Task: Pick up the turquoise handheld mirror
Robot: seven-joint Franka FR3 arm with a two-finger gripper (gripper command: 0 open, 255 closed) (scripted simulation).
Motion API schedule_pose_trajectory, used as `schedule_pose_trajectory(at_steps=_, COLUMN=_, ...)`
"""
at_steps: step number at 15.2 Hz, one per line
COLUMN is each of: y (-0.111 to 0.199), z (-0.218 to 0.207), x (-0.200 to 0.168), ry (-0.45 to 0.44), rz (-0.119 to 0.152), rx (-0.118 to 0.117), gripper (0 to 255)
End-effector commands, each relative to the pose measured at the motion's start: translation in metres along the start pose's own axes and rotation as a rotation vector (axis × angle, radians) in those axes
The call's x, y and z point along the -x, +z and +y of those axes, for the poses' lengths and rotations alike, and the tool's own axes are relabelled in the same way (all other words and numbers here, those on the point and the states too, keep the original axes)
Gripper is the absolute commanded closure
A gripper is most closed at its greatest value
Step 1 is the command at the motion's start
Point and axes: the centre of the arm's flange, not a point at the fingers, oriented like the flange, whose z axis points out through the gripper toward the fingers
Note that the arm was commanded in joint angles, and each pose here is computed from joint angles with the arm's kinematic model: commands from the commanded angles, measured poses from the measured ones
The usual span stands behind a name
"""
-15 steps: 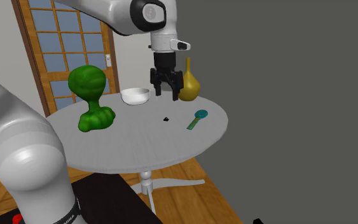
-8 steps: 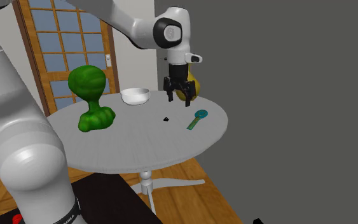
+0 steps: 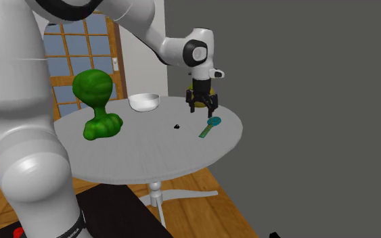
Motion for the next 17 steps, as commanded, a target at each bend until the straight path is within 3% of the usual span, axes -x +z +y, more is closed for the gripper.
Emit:
schedule_pose_trajectory(at_steps=1, y=0.013, z=0.000, x=-0.024, ry=-0.013, rz=0.005, rx=-0.006, gripper=0)
schedule_pose_trajectory(at_steps=8, y=0.056, z=-0.009, x=-0.098, ry=-0.057, rz=0.018, rx=-0.025, gripper=0)
schedule_pose_trajectory(at_steps=17, y=0.096, z=-0.008, x=-0.095, ry=-0.057, rz=0.018, rx=-0.025, gripper=0)
